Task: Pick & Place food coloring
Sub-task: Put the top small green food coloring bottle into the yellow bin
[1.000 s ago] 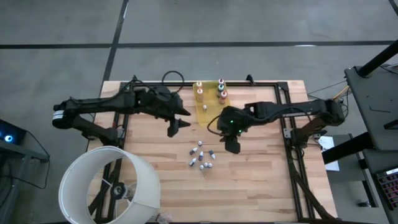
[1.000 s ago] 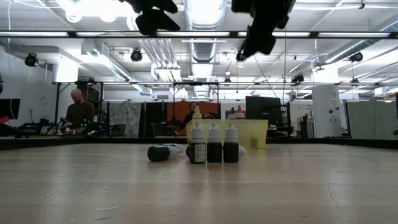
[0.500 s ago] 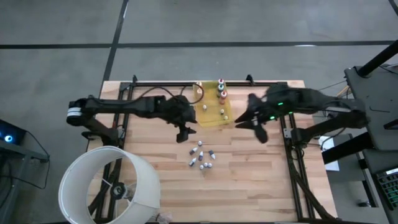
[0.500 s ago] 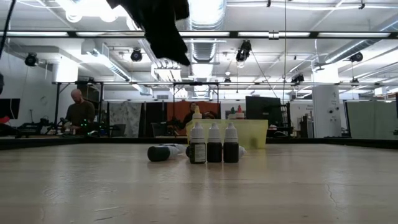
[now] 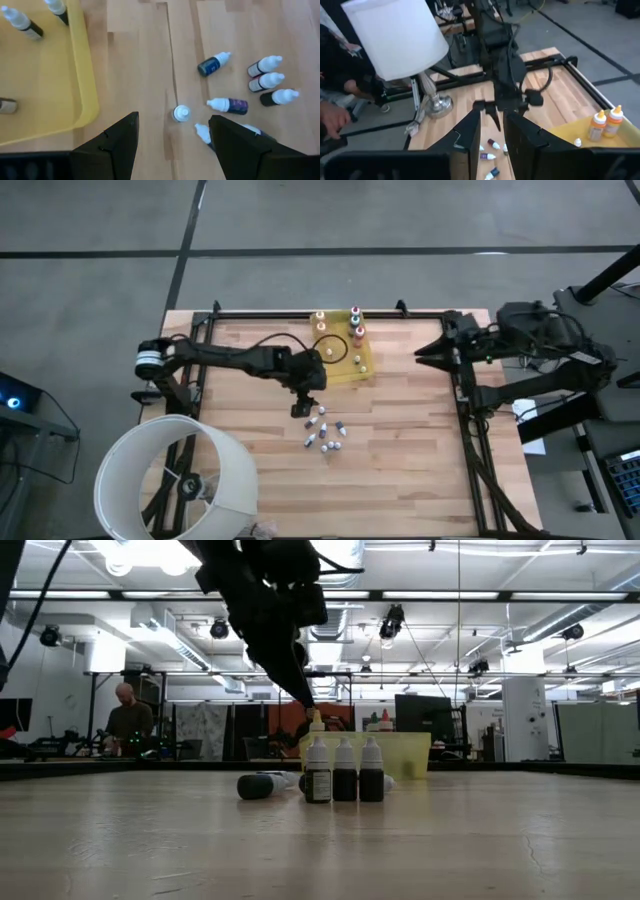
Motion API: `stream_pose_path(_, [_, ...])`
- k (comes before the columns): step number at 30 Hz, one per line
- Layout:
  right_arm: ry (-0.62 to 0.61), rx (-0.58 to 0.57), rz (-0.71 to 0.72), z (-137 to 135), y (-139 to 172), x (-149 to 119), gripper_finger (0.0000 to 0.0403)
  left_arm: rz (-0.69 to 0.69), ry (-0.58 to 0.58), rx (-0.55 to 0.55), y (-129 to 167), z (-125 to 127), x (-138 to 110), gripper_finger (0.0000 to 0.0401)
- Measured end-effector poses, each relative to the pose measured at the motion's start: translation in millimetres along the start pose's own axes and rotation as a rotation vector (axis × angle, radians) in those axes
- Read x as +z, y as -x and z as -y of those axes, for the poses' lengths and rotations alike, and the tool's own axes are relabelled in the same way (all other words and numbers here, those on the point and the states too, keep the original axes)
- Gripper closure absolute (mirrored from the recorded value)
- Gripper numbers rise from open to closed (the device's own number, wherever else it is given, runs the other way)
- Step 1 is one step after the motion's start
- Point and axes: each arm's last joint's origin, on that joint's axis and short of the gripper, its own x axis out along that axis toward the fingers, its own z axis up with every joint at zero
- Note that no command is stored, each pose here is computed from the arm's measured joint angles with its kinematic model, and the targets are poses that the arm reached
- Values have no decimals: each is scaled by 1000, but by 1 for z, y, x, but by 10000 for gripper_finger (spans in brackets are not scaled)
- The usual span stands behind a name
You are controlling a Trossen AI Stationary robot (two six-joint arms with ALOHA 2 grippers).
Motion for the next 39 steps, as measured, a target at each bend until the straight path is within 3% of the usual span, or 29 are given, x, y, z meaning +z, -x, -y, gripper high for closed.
stream_pose_path(12, [30,-31,-23,2,8,-5,329,-70,-16,-11,-38,8,9,188])
stream_pose_path(39, [78,-92,-68,5,-7,-8,338,-155,32,-3,-68,7,-4,188])
